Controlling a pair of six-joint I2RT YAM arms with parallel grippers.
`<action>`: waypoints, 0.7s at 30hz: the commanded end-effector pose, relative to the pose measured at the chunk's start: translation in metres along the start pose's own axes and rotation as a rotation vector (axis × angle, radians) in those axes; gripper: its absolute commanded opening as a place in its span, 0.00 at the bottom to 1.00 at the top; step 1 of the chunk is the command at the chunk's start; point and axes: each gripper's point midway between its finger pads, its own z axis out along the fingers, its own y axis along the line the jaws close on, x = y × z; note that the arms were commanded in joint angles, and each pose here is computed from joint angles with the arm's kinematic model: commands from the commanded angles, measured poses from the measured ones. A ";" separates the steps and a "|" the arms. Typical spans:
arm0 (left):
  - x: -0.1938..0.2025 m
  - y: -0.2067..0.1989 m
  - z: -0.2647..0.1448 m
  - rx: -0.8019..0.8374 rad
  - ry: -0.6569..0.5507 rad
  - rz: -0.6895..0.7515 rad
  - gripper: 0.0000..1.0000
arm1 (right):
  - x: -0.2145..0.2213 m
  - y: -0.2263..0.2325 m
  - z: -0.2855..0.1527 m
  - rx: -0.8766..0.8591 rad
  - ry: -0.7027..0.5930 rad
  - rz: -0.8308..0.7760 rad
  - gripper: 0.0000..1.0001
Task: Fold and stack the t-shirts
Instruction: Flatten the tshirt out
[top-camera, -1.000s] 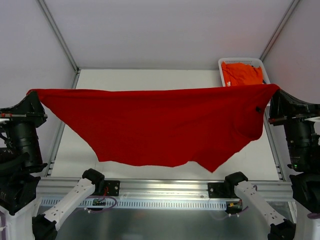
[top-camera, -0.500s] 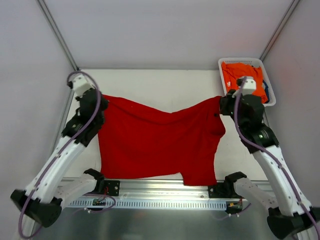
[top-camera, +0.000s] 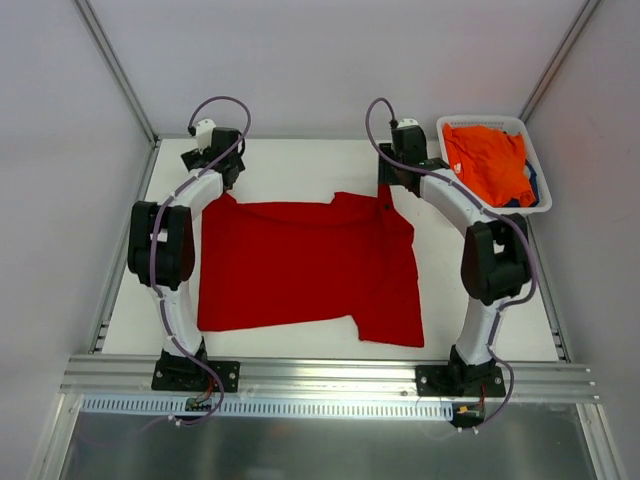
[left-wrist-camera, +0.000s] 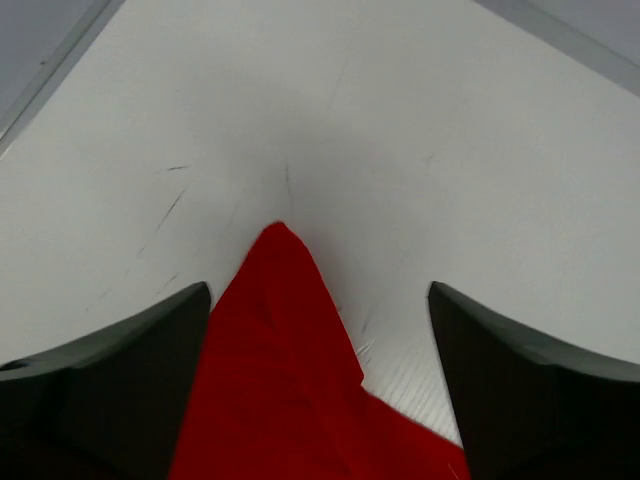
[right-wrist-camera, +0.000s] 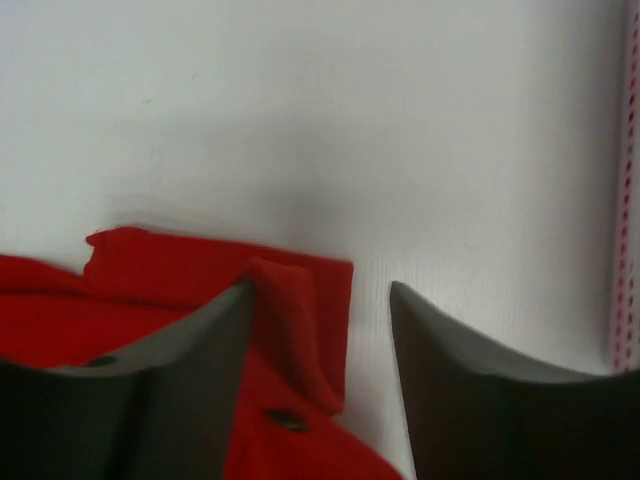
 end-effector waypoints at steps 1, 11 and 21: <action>-0.041 -0.025 0.003 0.064 -0.049 0.017 0.99 | -0.031 -0.006 0.001 0.055 -0.029 -0.039 0.65; -0.040 0.002 -0.043 0.091 -0.059 -0.005 0.99 | -0.016 -0.019 -0.053 0.052 -0.086 -0.033 0.72; 0.000 0.018 -0.105 0.191 -0.001 -0.021 0.99 | 0.016 -0.015 -0.113 -0.007 -0.106 0.014 0.68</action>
